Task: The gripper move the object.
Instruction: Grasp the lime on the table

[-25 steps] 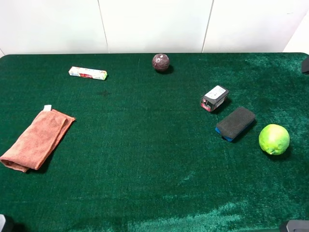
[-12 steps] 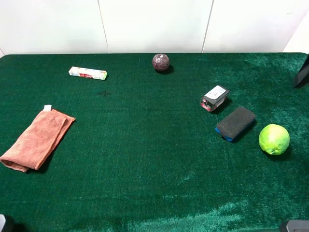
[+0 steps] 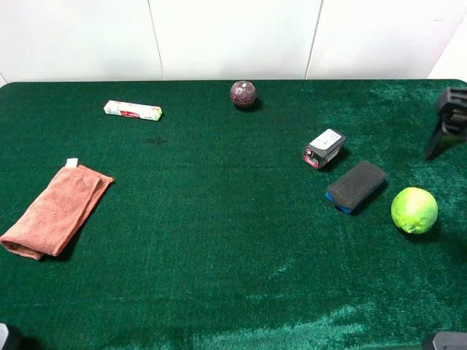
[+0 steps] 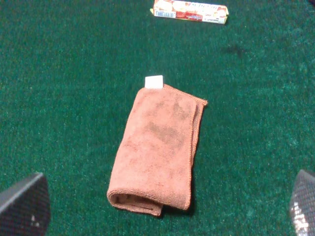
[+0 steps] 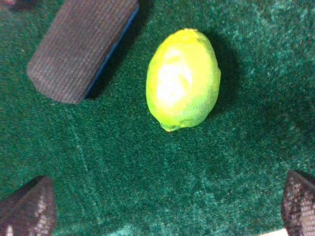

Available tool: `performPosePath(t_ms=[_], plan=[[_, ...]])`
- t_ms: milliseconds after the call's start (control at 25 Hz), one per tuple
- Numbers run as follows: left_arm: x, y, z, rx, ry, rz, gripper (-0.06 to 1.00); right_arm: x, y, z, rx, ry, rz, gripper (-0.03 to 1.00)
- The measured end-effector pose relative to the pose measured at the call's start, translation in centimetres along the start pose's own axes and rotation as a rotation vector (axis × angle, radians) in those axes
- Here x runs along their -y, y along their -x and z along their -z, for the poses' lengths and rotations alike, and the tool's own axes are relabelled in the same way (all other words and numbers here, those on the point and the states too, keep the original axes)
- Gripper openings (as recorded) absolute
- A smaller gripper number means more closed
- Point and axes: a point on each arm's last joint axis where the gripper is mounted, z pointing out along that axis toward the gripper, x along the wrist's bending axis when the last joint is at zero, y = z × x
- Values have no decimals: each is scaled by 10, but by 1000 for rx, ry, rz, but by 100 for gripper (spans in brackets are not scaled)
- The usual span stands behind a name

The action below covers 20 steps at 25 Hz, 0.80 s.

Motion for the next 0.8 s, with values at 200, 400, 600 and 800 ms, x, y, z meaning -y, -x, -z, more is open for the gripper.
performPosePath(t_ms=[200,400,600,800], plan=[[0,0,0,-1,0,0,99,6,2,-15,-2,5,-9,70],[0,0,0,-1,0,0,99,9,3,-32,8,-24,-17,70],[0,0,0,-1,0,0,99,0,-1,-50,19,-54,-16,70],[0,0,0,-1,0,0,99,-7,-3,-67,28,-77,-15,70]])
